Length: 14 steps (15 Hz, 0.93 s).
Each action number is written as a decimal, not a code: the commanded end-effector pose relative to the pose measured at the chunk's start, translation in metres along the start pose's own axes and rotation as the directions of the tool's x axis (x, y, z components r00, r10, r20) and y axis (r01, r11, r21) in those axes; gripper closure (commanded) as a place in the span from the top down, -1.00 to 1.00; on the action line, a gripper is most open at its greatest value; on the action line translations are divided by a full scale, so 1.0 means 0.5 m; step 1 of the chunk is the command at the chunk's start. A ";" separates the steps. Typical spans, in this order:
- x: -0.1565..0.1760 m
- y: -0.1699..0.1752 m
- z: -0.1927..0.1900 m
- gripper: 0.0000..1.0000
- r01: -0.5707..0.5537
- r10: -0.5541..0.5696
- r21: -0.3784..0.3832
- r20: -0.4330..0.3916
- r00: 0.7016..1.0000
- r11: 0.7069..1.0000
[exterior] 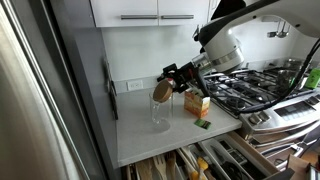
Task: Put the brown lid on the transparent jar
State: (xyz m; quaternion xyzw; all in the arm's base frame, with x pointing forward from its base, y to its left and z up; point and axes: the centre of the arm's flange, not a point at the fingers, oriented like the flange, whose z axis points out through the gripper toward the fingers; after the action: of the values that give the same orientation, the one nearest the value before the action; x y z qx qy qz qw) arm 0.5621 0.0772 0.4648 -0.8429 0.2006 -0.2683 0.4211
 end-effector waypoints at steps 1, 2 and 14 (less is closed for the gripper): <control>0.009 -0.014 -0.008 1.00 0.008 -0.008 -0.027 -0.007 1.000 1.000; 0.010 -0.015 -0.009 1.00 0.014 -0.014 -0.030 -0.007 1.000 0.999; 0.038 -0.026 -0.036 1.00 0.199 -0.214 -0.185 -0.068 0.974 0.962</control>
State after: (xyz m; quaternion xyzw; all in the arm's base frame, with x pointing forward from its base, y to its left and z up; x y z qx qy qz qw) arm 0.5678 0.0636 0.4837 -0.8728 0.1589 -0.3197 0.3329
